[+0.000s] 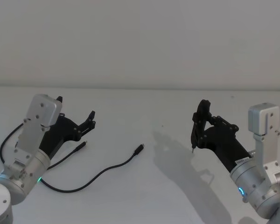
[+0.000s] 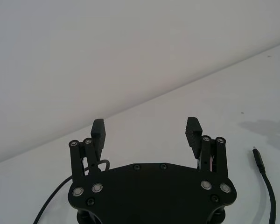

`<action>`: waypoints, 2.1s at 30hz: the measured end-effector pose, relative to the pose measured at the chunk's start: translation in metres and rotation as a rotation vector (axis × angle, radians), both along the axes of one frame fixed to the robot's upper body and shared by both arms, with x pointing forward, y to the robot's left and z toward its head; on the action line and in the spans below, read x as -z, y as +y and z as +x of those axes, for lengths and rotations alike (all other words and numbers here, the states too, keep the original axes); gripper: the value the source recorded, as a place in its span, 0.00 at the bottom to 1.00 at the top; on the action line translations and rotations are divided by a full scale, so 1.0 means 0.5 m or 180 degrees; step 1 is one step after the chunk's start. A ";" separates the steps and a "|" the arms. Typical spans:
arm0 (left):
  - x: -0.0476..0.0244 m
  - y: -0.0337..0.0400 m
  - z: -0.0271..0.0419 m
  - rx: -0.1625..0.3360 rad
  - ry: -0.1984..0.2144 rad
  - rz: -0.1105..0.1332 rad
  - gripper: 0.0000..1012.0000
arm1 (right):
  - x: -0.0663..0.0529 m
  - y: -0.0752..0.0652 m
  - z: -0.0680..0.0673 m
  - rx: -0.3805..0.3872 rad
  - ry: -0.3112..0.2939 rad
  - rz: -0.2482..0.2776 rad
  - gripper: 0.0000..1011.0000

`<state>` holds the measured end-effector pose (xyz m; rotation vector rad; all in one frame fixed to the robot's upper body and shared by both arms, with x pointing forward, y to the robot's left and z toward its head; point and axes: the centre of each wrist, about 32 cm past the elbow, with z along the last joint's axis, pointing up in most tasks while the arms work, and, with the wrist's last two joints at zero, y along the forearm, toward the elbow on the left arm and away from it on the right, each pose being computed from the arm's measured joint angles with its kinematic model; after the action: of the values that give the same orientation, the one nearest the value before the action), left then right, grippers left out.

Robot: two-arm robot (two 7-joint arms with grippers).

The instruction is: Pick up the data cable with the one hand.

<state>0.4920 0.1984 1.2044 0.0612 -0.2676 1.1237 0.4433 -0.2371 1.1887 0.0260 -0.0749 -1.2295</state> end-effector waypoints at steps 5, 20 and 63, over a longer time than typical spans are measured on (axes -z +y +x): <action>0.000 0.000 0.000 0.0000 0.0000 0.0000 0.99 | 0.000 0.000 0.000 0.0000 0.0000 0.0000 0.27; -0.004 0.012 0.014 0.0214 -0.0010 0.0026 0.99 | -0.020 0.024 0.001 -0.0073 -0.0113 -0.0003 0.27; -0.037 0.081 0.088 0.1693 0.0998 0.0217 0.99 | -0.009 0.122 0.009 -0.0178 -0.0449 0.0199 0.27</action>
<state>0.5362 0.2389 1.2231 0.2121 -0.0337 0.5641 0.4481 -0.1764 1.1932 0.1683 -0.1574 -1.1728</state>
